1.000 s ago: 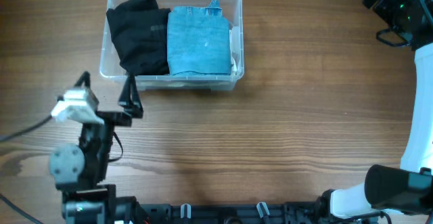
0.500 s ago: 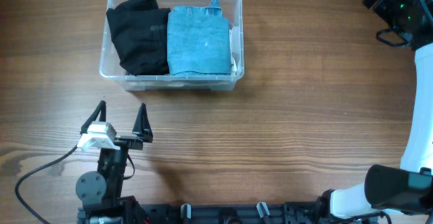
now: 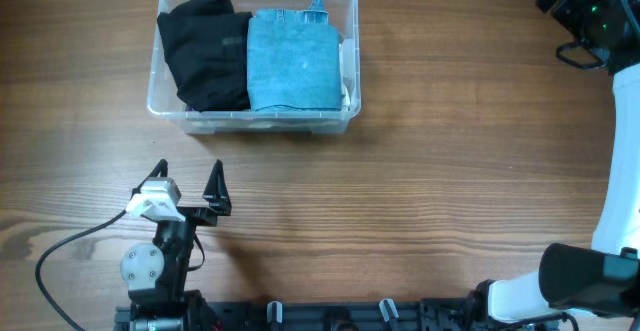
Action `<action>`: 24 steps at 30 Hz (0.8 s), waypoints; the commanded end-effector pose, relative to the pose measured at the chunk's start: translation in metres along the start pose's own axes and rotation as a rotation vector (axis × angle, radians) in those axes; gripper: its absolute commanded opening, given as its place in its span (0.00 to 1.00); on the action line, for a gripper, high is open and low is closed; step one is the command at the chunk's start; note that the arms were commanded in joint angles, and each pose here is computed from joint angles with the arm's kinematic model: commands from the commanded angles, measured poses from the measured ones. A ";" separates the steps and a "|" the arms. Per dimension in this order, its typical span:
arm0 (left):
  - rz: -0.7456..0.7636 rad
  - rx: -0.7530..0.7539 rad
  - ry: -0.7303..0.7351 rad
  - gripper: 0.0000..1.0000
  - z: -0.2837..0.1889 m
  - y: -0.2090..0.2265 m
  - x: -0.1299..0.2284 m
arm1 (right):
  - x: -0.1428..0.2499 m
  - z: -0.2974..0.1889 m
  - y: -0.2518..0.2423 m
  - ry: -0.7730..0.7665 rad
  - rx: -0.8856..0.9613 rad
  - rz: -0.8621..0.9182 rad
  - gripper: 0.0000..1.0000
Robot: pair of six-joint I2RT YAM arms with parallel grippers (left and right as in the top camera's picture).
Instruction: Pack container
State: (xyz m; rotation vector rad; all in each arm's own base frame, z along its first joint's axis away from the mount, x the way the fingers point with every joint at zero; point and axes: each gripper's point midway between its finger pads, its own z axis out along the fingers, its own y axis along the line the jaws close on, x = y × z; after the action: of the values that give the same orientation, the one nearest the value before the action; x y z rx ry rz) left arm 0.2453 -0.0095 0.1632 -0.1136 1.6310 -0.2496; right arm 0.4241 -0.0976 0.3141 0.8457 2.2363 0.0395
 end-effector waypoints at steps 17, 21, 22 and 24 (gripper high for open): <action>0.016 -0.039 -0.006 1.00 0.000 0.006 0.002 | -0.001 0.002 -0.002 -0.004 0.012 0.008 1.00; 0.016 -0.039 -0.006 1.00 0.000 0.006 0.002 | -0.001 0.002 -0.002 -0.004 0.012 0.008 1.00; 0.016 -0.039 -0.006 1.00 0.000 0.006 0.002 | -0.001 0.001 -0.002 -0.005 0.010 0.008 1.00; 0.016 -0.039 -0.006 1.00 0.000 0.006 0.002 | -0.003 -0.019 0.007 -0.038 -0.025 -0.003 1.00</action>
State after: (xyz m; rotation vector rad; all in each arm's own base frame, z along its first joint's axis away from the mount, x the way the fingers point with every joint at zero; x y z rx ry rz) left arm 0.2457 -0.0041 0.1622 -0.1400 1.6319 -0.2228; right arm 0.4240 -0.0975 0.3142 0.8456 2.2359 0.0396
